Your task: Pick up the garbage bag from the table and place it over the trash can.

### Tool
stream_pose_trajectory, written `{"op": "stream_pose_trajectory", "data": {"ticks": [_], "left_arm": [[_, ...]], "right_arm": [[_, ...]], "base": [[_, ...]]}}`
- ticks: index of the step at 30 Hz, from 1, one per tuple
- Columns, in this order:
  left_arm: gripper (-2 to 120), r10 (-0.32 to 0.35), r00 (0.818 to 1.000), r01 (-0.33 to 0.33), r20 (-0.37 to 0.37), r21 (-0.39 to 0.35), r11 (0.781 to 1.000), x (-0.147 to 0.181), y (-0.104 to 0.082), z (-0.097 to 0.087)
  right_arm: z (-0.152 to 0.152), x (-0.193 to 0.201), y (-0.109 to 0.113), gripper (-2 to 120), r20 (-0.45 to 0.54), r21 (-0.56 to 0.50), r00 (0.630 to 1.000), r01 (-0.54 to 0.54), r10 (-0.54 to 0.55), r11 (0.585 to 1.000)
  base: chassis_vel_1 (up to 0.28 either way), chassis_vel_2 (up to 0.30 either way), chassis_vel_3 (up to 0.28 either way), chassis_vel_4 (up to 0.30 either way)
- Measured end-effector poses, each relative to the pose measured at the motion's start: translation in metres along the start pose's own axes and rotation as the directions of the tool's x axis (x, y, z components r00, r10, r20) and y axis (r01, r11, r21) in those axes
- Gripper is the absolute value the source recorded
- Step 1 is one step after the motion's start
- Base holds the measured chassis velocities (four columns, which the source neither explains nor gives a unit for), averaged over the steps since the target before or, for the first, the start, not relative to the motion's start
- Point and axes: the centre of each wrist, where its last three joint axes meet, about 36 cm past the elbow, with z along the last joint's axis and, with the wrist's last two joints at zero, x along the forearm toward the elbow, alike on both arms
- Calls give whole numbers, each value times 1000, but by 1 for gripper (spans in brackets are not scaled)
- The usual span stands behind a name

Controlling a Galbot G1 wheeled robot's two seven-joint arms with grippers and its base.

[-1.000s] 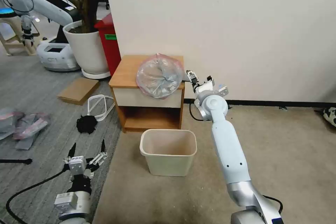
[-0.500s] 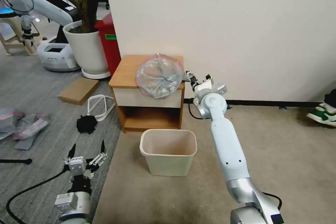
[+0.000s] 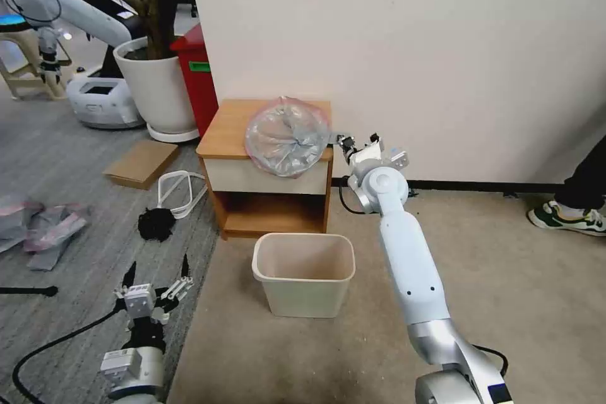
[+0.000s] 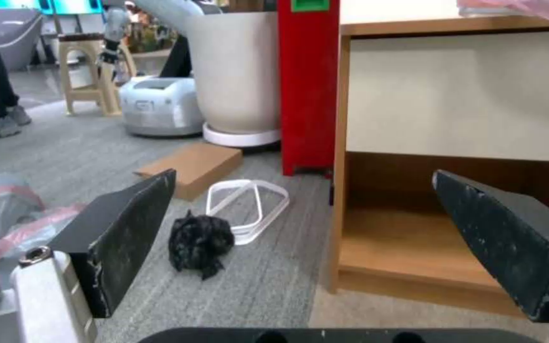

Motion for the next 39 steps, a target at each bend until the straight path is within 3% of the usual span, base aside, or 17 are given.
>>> {"op": "stream_pose_trajectory", "data": {"ticks": [19,33,39], "left_arm": [[100,8,1000,-8,-1,4,1000,-3,-4,3],[100,30,1000,-30,-5,10,999,-12,-13,9],[100,36,999,-36,-5,15,999,-13,-18,10]], "right_arm": [[2,24,1,0,-7,-18,1000,27,-28,999],[12,83,10,0,-38,-65,996,82,-85,994],[27,121,-10,0,-73,-59,996,52,-56,997]], "base": [[0,0,0,0],[0,0,0,0],[0,0,0,0]]}}
